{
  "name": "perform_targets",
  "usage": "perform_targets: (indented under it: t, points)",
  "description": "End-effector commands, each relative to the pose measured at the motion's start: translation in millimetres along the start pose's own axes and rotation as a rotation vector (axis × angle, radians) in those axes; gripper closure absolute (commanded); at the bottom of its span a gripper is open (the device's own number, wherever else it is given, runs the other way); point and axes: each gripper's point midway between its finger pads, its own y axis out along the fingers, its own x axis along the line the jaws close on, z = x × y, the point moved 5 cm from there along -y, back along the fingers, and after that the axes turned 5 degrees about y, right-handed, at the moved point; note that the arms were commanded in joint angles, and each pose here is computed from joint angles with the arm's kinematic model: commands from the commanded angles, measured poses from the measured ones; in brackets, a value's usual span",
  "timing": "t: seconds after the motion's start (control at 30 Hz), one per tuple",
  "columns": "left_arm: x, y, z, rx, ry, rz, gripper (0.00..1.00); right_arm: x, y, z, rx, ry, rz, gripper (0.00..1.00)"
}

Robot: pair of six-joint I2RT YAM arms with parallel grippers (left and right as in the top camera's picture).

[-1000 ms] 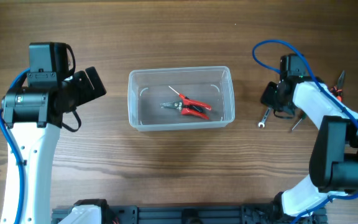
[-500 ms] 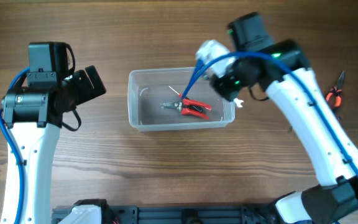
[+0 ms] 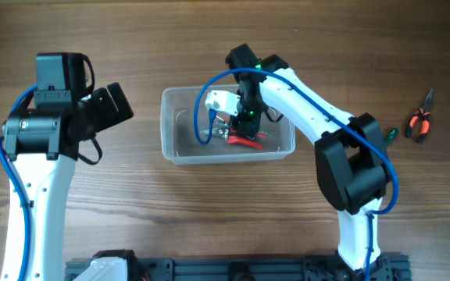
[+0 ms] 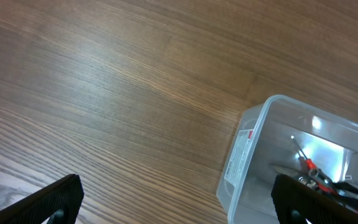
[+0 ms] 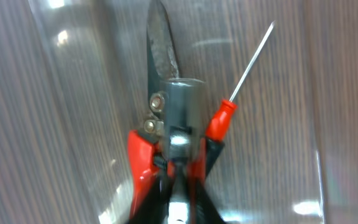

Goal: Pack container
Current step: 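Drop the silver wrench into the container with the right gripper, then grasp the green-handled screwdriver with the right gripper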

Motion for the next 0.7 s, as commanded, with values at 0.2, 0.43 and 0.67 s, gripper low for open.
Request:
perform_targets:
  t: [0.2, 0.43, 0.67]
  points:
    - [2, -1, -2, -0.006, -0.011, -0.008, 0.00, 4, -148, -22, -0.218, 0.408, 0.242, 0.00]
    - [2, -1, -2, -0.005, -0.011, -0.008, 0.00, -19, -304, 145, -0.482, 1.461, 0.684, 0.00]
    - [2, -1, -2, -0.005, -0.011, -0.008, 0.00, -24, -246, 301, -0.338, 2.077, 0.554, 0.00]
